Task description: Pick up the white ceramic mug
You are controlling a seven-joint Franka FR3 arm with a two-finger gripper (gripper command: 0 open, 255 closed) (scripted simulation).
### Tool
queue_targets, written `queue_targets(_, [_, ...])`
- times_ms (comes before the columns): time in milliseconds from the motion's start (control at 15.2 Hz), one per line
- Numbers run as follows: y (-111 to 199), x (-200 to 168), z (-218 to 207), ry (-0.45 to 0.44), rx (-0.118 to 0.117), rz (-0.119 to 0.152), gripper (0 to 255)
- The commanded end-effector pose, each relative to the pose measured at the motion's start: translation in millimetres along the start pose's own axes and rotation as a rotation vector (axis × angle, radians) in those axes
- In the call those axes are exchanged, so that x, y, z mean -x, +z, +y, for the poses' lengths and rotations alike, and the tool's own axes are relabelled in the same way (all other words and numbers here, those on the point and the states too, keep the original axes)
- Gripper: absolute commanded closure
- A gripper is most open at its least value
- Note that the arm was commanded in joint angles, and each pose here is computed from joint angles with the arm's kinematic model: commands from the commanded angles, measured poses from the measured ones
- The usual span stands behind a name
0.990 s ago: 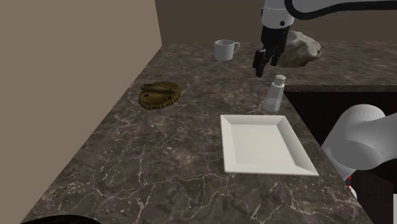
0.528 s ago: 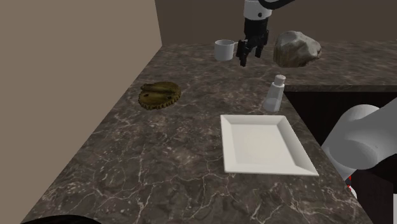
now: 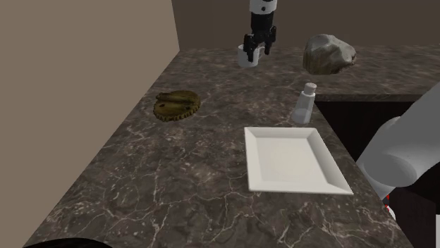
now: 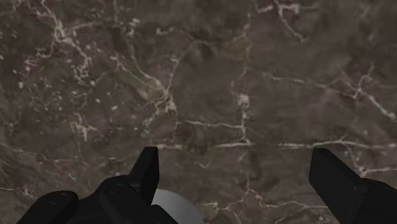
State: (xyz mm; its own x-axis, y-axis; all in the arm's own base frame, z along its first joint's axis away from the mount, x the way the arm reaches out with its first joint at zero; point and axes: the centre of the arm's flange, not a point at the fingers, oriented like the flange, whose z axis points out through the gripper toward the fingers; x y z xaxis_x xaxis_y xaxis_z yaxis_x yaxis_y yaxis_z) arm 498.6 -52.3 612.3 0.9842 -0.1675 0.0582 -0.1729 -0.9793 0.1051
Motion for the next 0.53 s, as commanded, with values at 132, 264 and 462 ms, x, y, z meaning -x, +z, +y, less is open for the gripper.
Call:
queue_targets(132, [-0.8,-50.7,13.2,0.017,-0.015,-0.001,0])
queue_targets(264, [-1.5,-76.7,19.1,0.025,-0.023,-0.001,0])
queue_targets(462, [-2.5,-115.6,28.2,0.038,-0.034,-0.001,0])
